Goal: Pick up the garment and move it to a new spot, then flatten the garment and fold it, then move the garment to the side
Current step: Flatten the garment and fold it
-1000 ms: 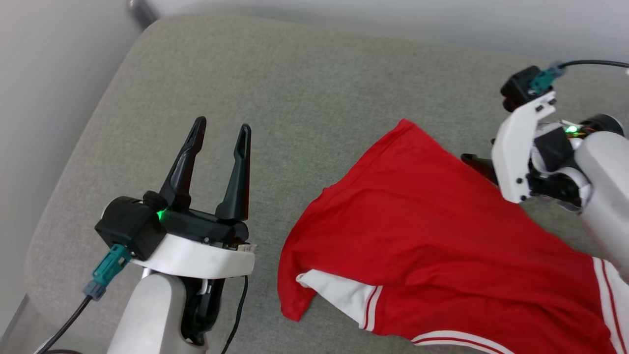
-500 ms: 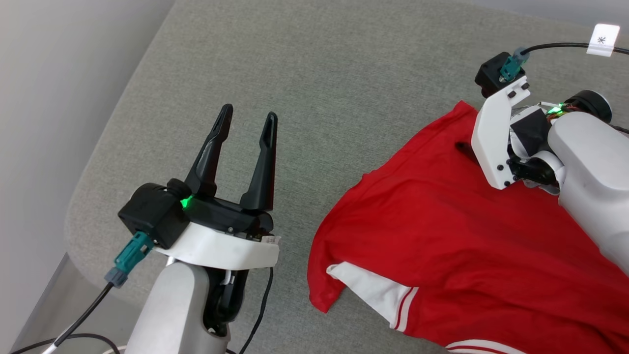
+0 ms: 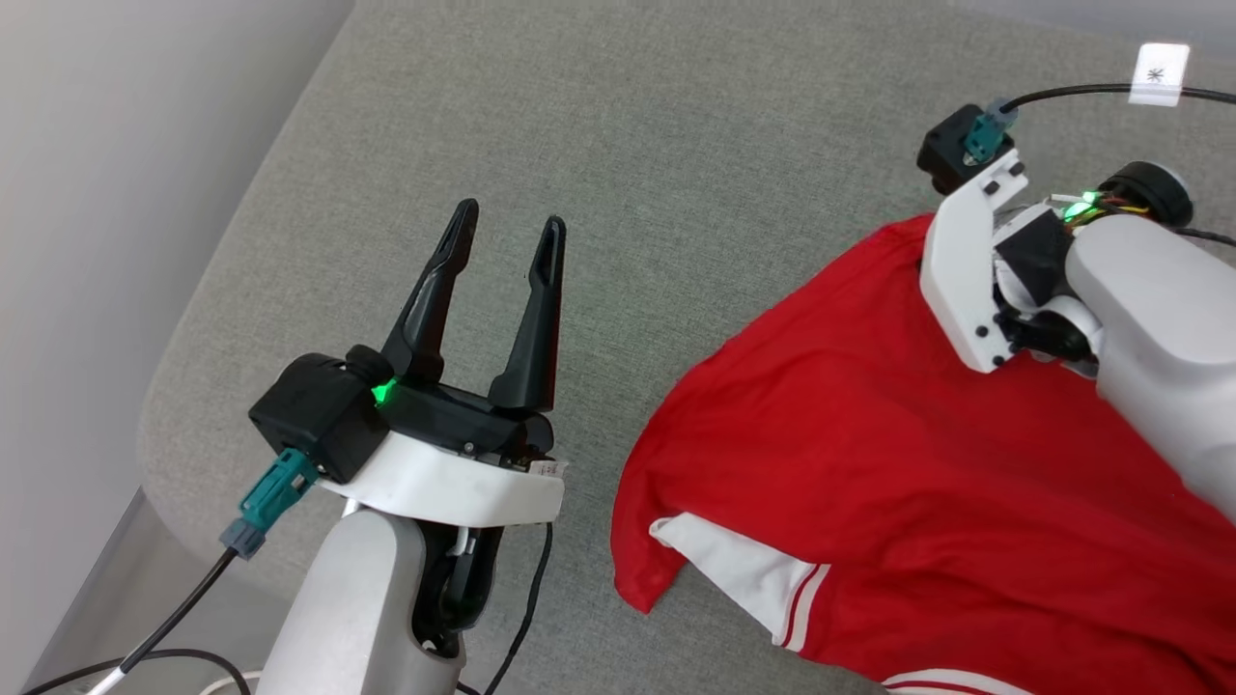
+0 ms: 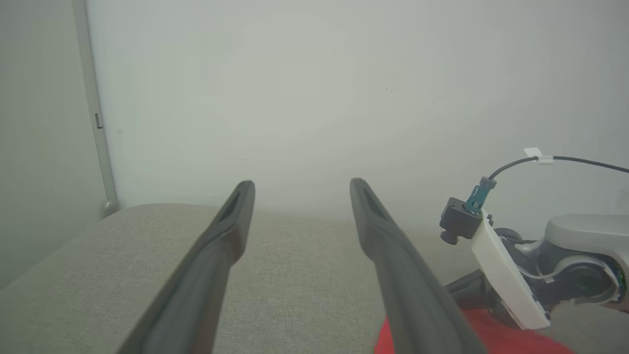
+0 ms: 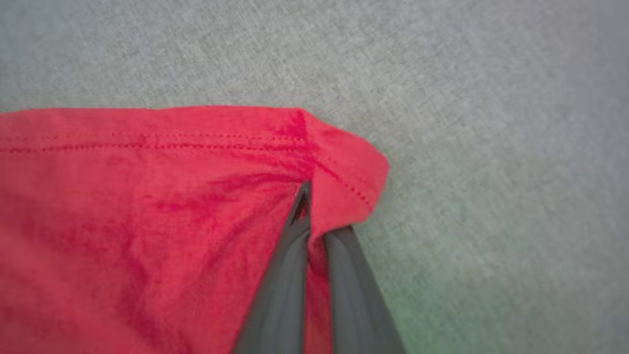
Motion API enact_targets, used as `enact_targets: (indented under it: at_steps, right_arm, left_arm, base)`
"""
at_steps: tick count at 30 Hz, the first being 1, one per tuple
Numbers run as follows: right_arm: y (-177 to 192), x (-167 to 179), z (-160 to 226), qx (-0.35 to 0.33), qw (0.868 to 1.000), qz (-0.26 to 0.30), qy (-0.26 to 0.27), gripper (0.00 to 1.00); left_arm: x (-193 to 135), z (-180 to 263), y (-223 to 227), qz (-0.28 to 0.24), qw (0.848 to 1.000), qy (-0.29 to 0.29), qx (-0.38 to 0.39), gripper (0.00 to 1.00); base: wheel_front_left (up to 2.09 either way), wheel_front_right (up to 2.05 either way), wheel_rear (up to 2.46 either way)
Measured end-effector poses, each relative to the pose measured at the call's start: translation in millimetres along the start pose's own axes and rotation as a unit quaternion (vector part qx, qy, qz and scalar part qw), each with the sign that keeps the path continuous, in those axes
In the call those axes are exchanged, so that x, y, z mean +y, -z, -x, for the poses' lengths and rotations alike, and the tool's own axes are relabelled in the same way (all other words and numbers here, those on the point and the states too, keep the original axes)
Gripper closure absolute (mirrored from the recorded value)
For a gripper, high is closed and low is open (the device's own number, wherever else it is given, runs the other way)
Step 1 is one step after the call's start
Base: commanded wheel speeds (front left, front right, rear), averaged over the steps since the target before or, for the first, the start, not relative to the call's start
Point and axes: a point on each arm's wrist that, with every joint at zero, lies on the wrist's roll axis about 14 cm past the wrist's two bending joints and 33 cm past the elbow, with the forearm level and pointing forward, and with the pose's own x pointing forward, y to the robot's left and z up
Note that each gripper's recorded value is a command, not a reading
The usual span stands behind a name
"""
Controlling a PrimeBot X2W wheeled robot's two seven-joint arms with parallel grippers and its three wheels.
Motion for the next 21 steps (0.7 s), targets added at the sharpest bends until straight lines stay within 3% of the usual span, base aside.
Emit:
enact_targets:
  at_steps: [12,17,21]
  right_arm:
    - [2,-103,49,-0.033,0.989,-0.047,0.134,1.0]
    - [31,-178,85,-0.011,0.969,-0.078,0.236,1.0]
    - [53,-218,109,0.002,0.952,-0.099,0.289,1.0]
  left_arm:
    - [-11,-5,-1,0.011,1.0,0.017,-0.007,0.0]
    - [-15,-6,3,0.014,1.0,0.021,-0.002,0.0]
    - [-15,-6,9,0.015,1.0,0.022,0.006,0.0]
  base:
    - [0.0,0.0,0.0]
    - [0.0,0.0,0.0]
    - [0.0,0.0,0.0]
